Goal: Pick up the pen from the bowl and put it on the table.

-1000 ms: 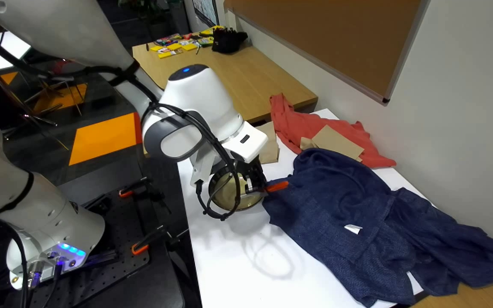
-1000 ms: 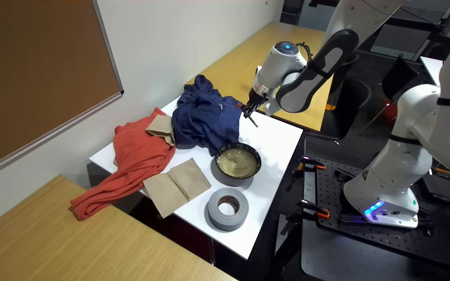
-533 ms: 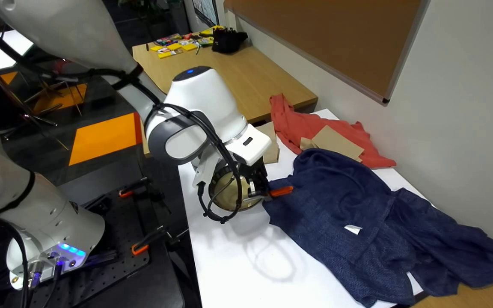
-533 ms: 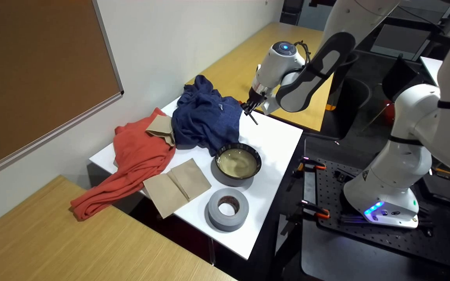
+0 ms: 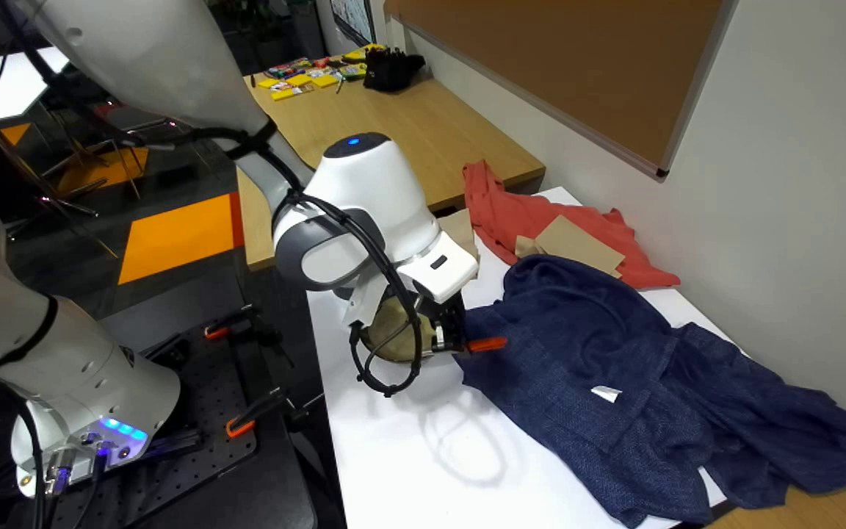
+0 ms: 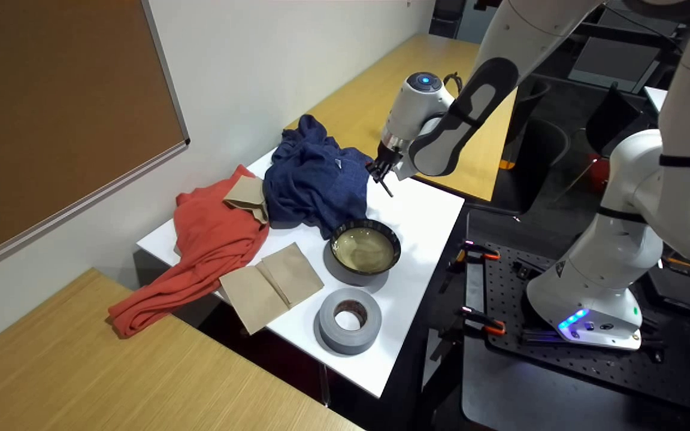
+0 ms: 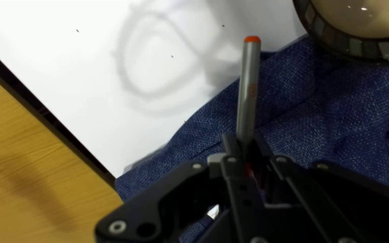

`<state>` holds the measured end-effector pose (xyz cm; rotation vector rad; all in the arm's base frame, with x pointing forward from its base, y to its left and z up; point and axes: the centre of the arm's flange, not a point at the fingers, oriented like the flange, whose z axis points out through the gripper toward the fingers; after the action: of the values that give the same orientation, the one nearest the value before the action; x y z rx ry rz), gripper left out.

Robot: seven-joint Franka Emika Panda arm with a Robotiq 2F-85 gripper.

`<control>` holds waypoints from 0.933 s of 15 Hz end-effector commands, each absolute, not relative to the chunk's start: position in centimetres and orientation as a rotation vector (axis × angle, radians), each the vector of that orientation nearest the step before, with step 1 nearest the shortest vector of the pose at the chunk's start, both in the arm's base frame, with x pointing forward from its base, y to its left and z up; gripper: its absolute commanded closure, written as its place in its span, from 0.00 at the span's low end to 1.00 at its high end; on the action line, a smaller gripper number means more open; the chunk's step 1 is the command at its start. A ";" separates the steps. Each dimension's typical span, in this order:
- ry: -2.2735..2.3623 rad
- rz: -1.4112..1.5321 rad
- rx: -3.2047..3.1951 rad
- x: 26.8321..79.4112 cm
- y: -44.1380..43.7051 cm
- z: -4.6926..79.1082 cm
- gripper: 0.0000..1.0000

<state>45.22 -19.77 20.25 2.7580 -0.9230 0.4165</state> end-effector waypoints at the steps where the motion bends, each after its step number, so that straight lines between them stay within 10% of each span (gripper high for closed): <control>1: -0.964 0.359 2.711 47.6 -22.5 17.9 0.96; 14: -1.057 -0.014 2.663 47.4 -27.6 12.5 0.96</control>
<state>46.92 -26.41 12.55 2.6497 -1.0572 0.0447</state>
